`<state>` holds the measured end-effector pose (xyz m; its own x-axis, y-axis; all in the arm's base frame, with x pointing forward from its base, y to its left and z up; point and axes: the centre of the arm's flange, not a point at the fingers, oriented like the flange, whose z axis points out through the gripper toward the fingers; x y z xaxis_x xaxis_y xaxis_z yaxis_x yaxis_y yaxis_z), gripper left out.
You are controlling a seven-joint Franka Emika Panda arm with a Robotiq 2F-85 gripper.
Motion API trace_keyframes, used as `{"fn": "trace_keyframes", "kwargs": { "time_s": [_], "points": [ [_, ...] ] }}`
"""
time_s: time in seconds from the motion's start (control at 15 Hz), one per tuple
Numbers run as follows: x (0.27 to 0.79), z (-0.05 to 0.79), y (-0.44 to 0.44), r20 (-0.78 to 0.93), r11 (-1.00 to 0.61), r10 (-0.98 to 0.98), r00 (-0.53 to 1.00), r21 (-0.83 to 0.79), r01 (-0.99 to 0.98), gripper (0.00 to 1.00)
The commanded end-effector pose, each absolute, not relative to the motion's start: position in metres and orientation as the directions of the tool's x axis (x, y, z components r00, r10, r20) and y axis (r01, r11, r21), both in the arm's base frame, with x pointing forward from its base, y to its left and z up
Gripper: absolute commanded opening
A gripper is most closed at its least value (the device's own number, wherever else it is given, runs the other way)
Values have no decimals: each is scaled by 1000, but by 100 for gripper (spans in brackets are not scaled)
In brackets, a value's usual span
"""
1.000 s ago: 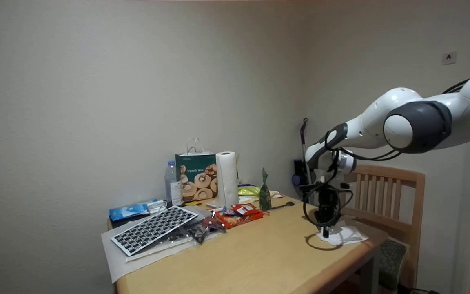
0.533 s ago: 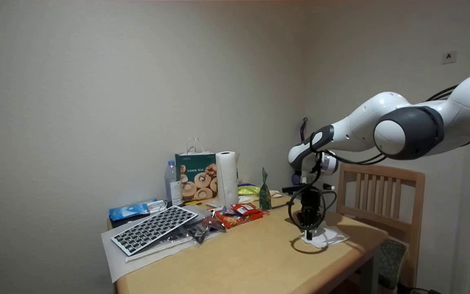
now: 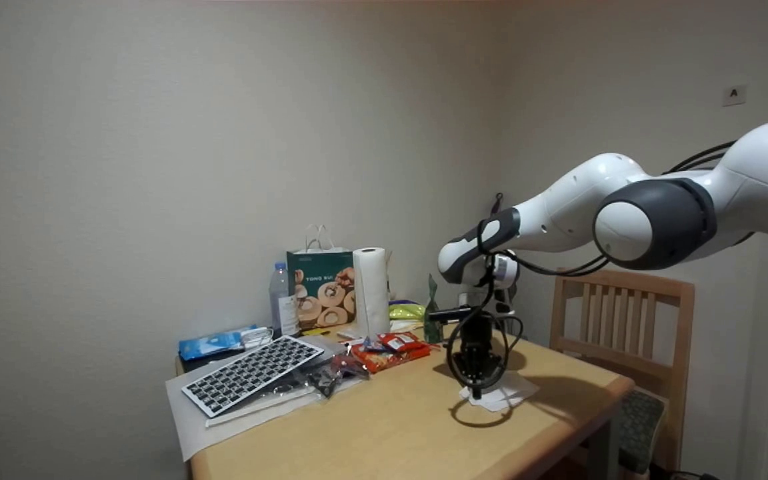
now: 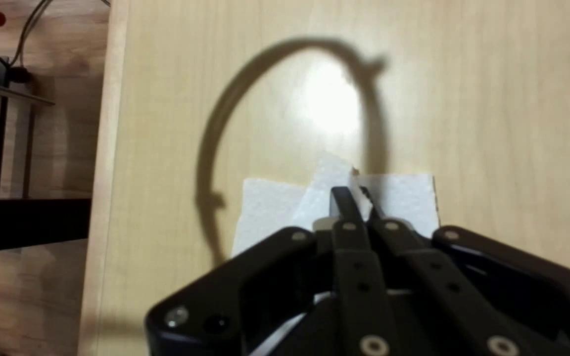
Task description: Use the white napkin to wipe the table
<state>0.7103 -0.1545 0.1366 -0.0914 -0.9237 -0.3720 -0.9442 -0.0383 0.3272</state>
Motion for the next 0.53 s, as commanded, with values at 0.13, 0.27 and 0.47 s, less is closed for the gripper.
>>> {"fn": "trace_keyframes", "kwargs": {
  "time_s": [0.13,0.27,0.47],
  "points": [
    [722,137,-115,-373,-107,-928,-25,329,-938,2],
    [723,137,-114,-378,-113,-926,-22,331,-937,2],
    [726,133,-104,-397,-169,-918,13,362,-917,0]
  ]
}}
